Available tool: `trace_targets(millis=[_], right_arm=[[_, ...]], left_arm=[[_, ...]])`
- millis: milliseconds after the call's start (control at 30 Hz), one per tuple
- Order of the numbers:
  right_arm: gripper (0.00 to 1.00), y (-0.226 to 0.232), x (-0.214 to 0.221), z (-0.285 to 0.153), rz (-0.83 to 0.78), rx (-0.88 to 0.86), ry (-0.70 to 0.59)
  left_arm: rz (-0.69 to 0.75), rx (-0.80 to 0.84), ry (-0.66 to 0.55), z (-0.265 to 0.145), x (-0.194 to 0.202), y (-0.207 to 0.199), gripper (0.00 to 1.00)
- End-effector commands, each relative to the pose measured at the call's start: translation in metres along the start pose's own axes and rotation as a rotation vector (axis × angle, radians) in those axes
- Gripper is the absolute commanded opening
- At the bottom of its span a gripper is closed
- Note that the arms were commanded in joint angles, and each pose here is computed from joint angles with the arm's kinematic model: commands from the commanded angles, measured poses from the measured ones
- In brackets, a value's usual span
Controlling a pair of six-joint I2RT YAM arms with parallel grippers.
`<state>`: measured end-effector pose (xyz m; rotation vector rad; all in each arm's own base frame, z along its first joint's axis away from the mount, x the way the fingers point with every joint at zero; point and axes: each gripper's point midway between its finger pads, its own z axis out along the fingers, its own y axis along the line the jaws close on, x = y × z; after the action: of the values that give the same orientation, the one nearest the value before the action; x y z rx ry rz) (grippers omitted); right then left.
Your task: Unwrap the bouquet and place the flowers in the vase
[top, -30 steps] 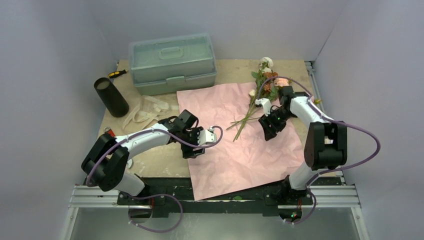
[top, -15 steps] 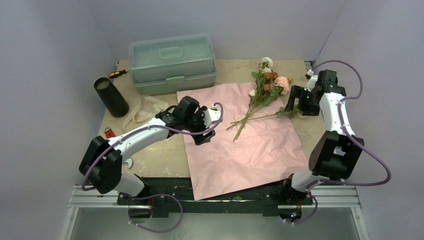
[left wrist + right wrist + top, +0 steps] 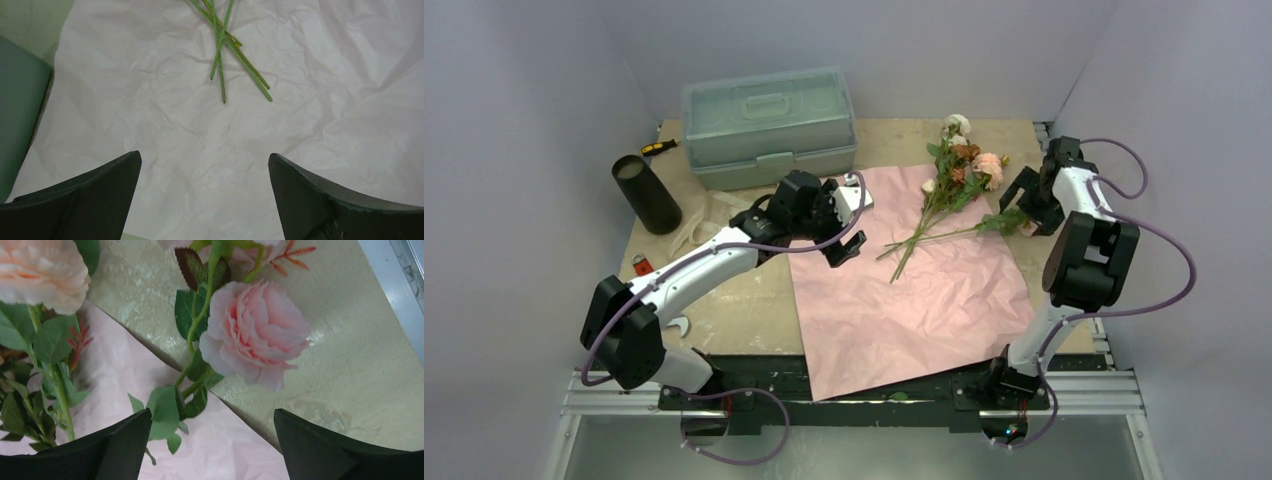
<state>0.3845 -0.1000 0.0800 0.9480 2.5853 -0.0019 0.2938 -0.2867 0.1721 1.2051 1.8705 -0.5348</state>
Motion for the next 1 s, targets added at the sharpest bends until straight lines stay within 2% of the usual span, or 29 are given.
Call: trace_targets(millis=[0,133,333,433,667,900,933,967], right_arm=[[0.97,0.010,-0.039,0.005,0.078,0.004,-0.086],[0.93,0.012,-0.032,0.030,0.087,0.008,-0.028],[0.79,0.014,-0.023,0.037,0.110,-0.013,0.019],[0.73,0.018,-0.022,0.030,0.134,-0.047,0.030],[0.49,0.034,-0.014,-0.009,0.159,-0.181,0.044],[0.17,0.044,-0.016,-0.041,0.148,-0.266,0.011],[0.16,0.042,-0.015,-0.041,0.154,-0.263,0.012],[0.20,0.040,-0.013,-0.038,0.163,-0.255,0.021]], left_arm=[[-0.010,-0.045,-0.088,-0.011,-0.041,0.012,1.00],[-0.005,-0.061,-0.063,-0.014,-0.040,0.015,1.00],[0.014,-0.099,-0.078,-0.023,-0.050,0.022,1.00],[0.025,-0.105,-0.069,-0.025,-0.051,0.024,1.00],[0.045,-0.114,-0.063,-0.025,-0.055,0.028,1.00],[0.022,-0.142,-0.061,-0.027,-0.060,0.034,1.00],[0.020,-0.145,-0.062,-0.028,-0.061,0.035,1.00],[0.020,-0.146,-0.066,-0.028,-0.062,0.035,1.00]])
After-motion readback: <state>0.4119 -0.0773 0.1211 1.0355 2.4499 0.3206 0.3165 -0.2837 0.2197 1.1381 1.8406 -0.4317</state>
